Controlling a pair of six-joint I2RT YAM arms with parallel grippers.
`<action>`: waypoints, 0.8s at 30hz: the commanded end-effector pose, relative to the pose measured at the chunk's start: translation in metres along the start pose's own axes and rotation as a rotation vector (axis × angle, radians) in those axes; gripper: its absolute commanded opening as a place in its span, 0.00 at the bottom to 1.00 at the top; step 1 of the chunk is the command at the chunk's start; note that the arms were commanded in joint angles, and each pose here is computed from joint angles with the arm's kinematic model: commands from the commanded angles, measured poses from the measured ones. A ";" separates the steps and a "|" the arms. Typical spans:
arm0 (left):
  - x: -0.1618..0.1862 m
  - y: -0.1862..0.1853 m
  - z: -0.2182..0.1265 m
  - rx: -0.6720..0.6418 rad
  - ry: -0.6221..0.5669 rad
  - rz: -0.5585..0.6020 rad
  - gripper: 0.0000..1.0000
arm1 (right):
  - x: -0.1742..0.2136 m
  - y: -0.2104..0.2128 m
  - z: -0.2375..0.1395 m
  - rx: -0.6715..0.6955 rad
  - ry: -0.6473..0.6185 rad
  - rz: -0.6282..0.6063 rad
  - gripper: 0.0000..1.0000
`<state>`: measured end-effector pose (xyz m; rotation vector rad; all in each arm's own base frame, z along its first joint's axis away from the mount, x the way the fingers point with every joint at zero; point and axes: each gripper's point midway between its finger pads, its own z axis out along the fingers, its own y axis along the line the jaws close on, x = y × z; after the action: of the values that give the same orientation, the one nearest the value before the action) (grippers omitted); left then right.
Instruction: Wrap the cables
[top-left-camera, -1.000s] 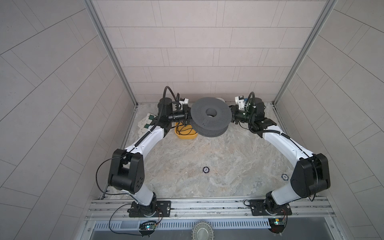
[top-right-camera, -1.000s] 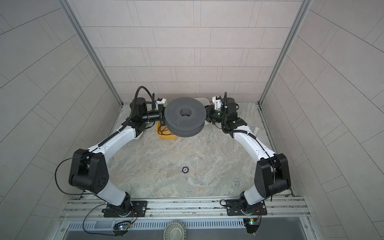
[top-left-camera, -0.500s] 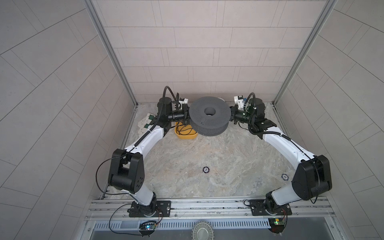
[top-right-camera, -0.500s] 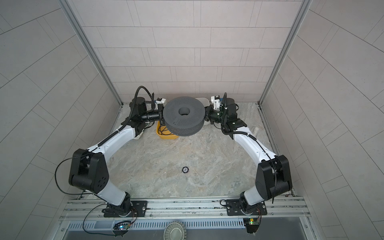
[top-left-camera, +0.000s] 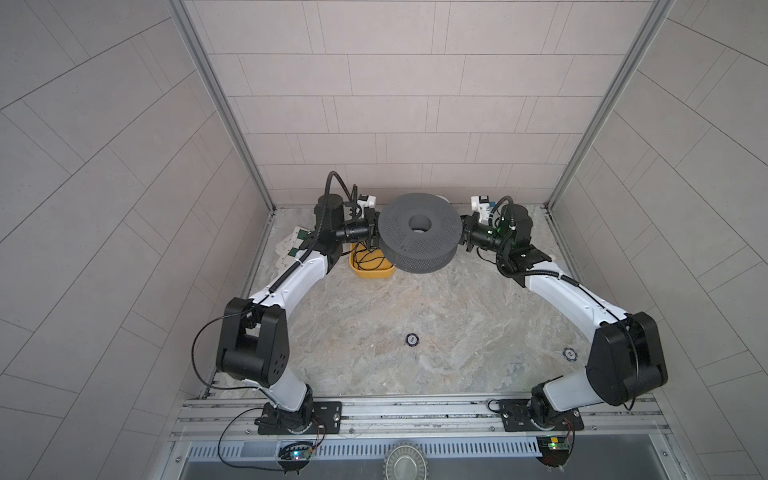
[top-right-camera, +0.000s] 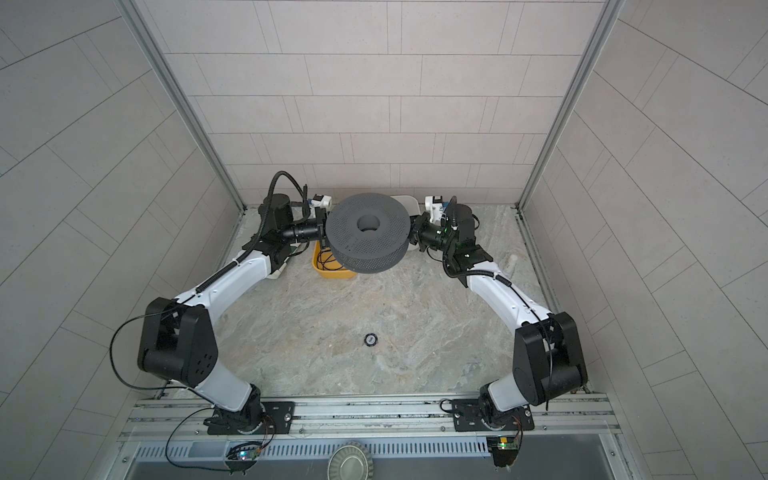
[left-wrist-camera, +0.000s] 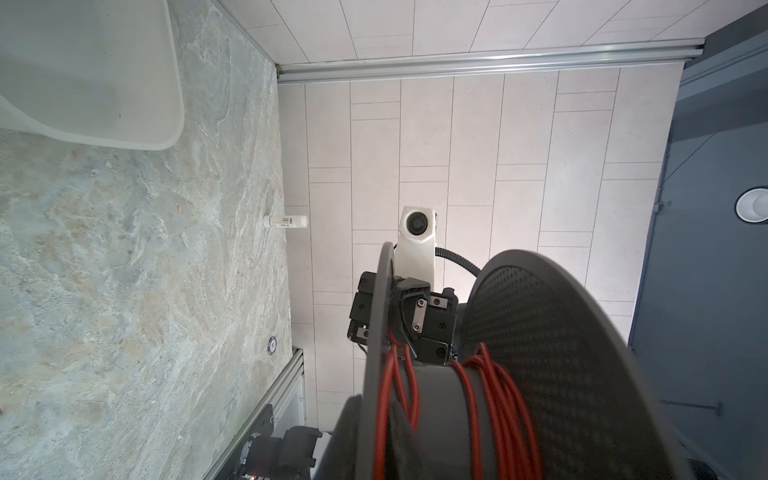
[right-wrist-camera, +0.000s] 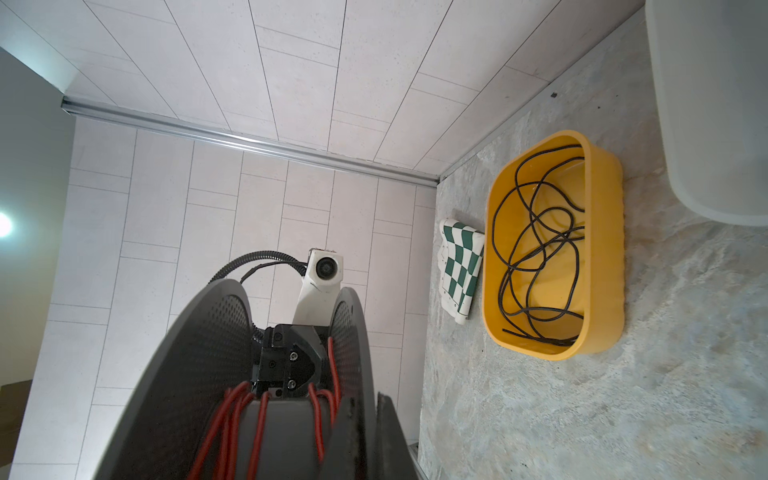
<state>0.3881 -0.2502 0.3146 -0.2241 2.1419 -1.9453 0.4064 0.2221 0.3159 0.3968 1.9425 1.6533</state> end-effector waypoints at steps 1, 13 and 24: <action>0.002 -0.039 -0.004 0.075 -0.007 0.116 0.26 | -0.002 -0.011 0.007 -0.009 -0.024 0.049 0.00; -0.003 -0.028 -0.009 0.067 -0.018 0.088 0.33 | -0.018 -0.010 0.006 -0.124 -0.077 0.149 0.00; -0.004 -0.012 -0.012 0.059 -0.030 0.060 0.57 | -0.032 -0.006 -0.010 -0.188 -0.109 0.179 0.00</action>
<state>0.3943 -0.2408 0.3079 -0.2765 2.1155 -1.9473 0.4245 0.2010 0.2961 0.5790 1.7937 1.8096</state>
